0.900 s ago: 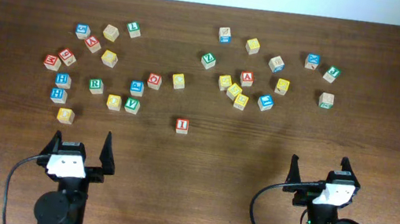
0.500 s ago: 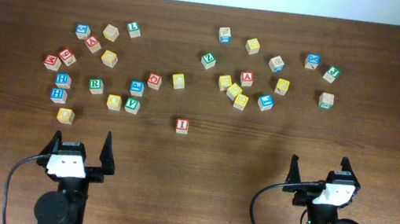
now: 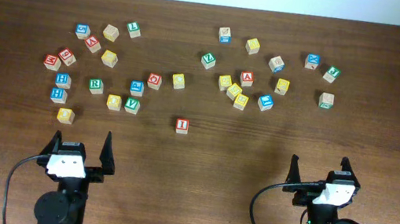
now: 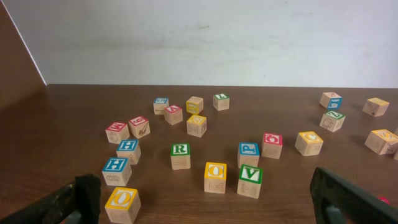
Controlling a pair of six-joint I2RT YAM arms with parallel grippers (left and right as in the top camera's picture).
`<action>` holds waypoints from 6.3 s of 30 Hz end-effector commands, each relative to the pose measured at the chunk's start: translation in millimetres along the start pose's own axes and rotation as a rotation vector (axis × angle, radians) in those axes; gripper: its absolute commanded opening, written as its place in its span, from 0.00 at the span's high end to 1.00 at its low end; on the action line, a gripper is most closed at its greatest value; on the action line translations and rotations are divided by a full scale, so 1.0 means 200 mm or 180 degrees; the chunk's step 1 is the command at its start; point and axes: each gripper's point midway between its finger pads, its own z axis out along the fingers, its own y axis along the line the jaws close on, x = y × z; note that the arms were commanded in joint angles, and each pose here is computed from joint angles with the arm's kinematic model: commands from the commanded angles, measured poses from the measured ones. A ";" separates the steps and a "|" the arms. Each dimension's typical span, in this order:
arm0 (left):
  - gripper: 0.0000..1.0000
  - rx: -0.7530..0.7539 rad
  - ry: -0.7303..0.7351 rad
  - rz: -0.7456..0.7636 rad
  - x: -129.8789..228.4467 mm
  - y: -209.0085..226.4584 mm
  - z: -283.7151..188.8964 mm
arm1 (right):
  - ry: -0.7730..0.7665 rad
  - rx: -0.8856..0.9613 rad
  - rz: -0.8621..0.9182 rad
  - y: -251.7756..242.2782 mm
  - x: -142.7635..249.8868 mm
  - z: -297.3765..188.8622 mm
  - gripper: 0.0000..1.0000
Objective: Spell out ICRA
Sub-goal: 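Move the left gripper over the red-lettered I block, then lower the left gripper and grasp the red I block, then carry the red I block toward the near open table and lower it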
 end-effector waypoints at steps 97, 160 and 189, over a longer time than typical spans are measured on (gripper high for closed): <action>0.71 0.0155 0.4294 0.0114 0.72 -1.09 0.51 | 0.0024 0.0015 -0.0009 -0.01 0.02 0.00 0.02; 0.76 0.0060 0.4889 -0.0554 0.12 -0.44 -0.13 | 0.0023 0.0016 -0.0009 -0.01 0.02 0.00 0.02; 0.71 0.0144 0.4229 -0.0318 0.74 -0.73 0.19 | 0.0024 0.0015 -0.0009 -0.01 0.02 0.00 0.02</action>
